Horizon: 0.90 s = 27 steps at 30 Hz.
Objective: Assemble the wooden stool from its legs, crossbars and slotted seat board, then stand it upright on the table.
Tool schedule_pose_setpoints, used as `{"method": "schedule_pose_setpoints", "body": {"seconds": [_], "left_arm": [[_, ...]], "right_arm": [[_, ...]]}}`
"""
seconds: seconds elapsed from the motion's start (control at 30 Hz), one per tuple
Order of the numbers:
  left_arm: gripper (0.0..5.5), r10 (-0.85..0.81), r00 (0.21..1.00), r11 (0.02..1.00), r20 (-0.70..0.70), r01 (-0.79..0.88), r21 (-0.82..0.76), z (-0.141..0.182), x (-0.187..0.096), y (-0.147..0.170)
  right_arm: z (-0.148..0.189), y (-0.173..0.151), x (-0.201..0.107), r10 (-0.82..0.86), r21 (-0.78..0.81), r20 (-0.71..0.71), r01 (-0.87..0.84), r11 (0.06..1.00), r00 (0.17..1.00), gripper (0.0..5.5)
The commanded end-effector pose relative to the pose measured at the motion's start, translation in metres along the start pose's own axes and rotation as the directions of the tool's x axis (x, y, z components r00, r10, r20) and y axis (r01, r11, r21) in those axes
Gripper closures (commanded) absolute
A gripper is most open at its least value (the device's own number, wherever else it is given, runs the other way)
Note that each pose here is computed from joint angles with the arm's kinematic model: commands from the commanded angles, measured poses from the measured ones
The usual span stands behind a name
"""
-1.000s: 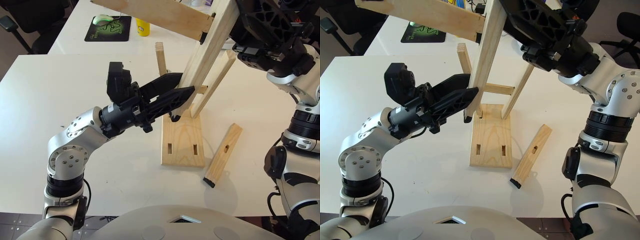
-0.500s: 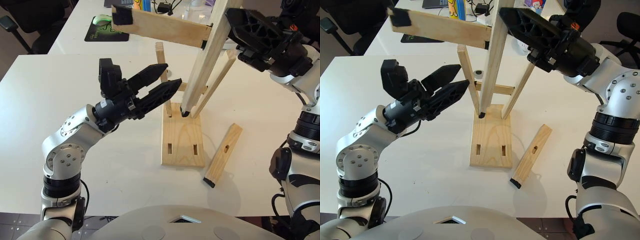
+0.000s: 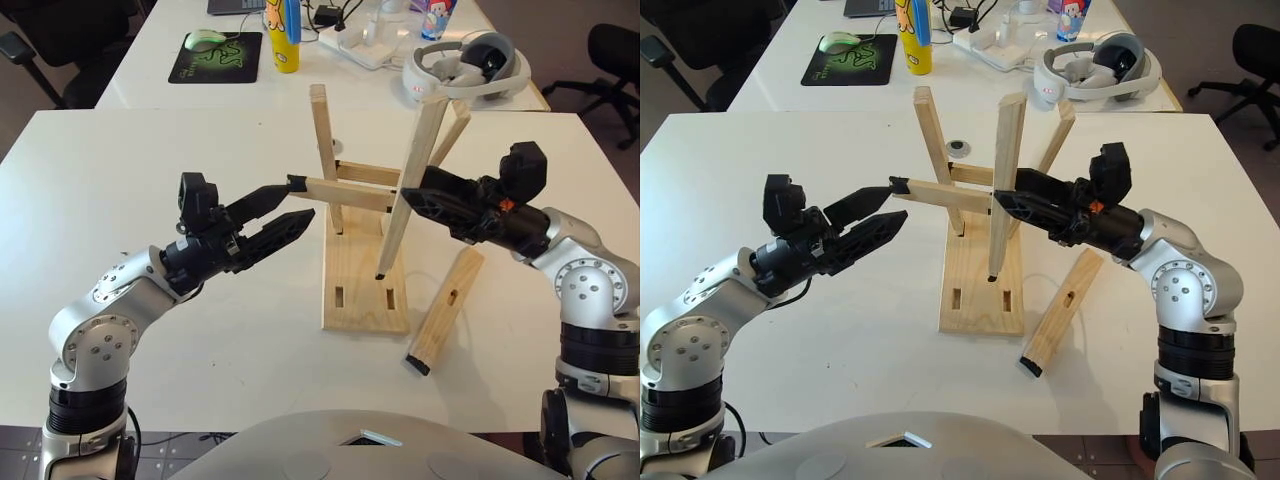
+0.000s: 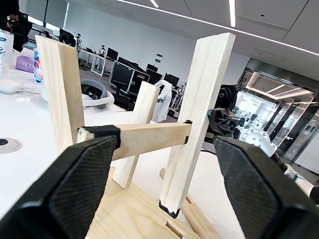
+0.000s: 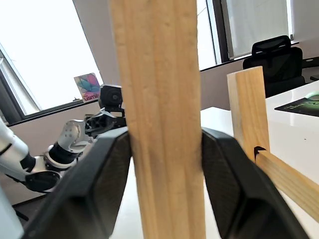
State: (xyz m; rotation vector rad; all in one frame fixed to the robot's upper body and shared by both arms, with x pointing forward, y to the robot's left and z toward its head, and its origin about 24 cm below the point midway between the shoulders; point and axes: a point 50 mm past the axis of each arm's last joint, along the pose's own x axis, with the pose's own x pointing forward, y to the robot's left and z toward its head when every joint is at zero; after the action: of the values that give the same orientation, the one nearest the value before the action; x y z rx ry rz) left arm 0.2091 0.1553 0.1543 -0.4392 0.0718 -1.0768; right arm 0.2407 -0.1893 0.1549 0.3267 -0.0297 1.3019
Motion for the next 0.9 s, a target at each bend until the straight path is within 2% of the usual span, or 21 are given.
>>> {"method": "schedule_pose_setpoints", "body": {"seconds": [0.03, 0.1, 0.2, 0.3, 0.37, 0.53, 0.63, 0.77, 0.9], "left_arm": [[1.91, -0.045, 0.998, 0.999, -0.048, 0.045, -0.012, 0.012, -0.009, 0.000], [1.91, -0.086, 0.995, 0.996, -0.051, 0.085, -0.028, 0.023, -0.015, -0.003], [1.91, -0.176, 0.984, 0.983, 0.023, 0.177, -0.049, 0.050, -0.017, -0.011], [1.91, -0.249, 0.956, 0.968, 0.153, 0.252, -0.004, 0.090, -0.006, -0.021], [1.91, -0.271, 0.952, 0.962, 0.144, 0.272, 0.012, 0.098, 0.003, -0.024], [1.91, -0.260, 0.961, 0.965, -0.097, 0.260, -0.010, 0.068, 0.032, -0.018], [1.91, -0.252, 0.934, 0.967, -0.252, 0.256, -0.017, 0.049, 0.039, -0.011], [1.91, -0.276, 0.907, 0.956, -0.317, 0.294, 0.010, 0.044, 0.051, -0.004], [1.91, -0.358, 0.879, 0.920, -0.316, 0.389, 0.040, 0.048, 0.064, -0.014]], "right_arm": [[-0.020, 0.004, -0.009, -0.027, -0.028, -0.072, 0.025, 0.999, 0.997, 3.40], [-0.024, 0.004, -0.013, -0.052, -0.047, -0.084, 0.048, 0.998, 0.995, 3.40], [-0.026, 0.007, -0.015, -0.062, -0.062, -0.089, 0.056, 0.996, 0.994, 3.40], [-0.025, 0.011, -0.013, -0.045, -0.072, -0.086, 0.039, 0.997, 0.995, 3.41], [-0.025, 0.013, -0.011, -0.031, -0.071, -0.089, 0.025, 0.997, 0.996, 3.41], [-0.027, 0.012, -0.014, -0.038, -0.073, -0.106, 0.030, 0.997, 0.994, 3.41], [-0.028, 0.012, -0.014, -0.035, -0.073, -0.110, 0.027, 0.997, 0.993, 3.41], [-0.029, 0.014, -0.012, -0.028, -0.073, -0.114, 0.020, 0.997, 0.993, 3.41], [-0.030, 0.013, -0.011, -0.020, -0.073, -0.127, 0.011, 0.997, 0.992, 3.41]]}}
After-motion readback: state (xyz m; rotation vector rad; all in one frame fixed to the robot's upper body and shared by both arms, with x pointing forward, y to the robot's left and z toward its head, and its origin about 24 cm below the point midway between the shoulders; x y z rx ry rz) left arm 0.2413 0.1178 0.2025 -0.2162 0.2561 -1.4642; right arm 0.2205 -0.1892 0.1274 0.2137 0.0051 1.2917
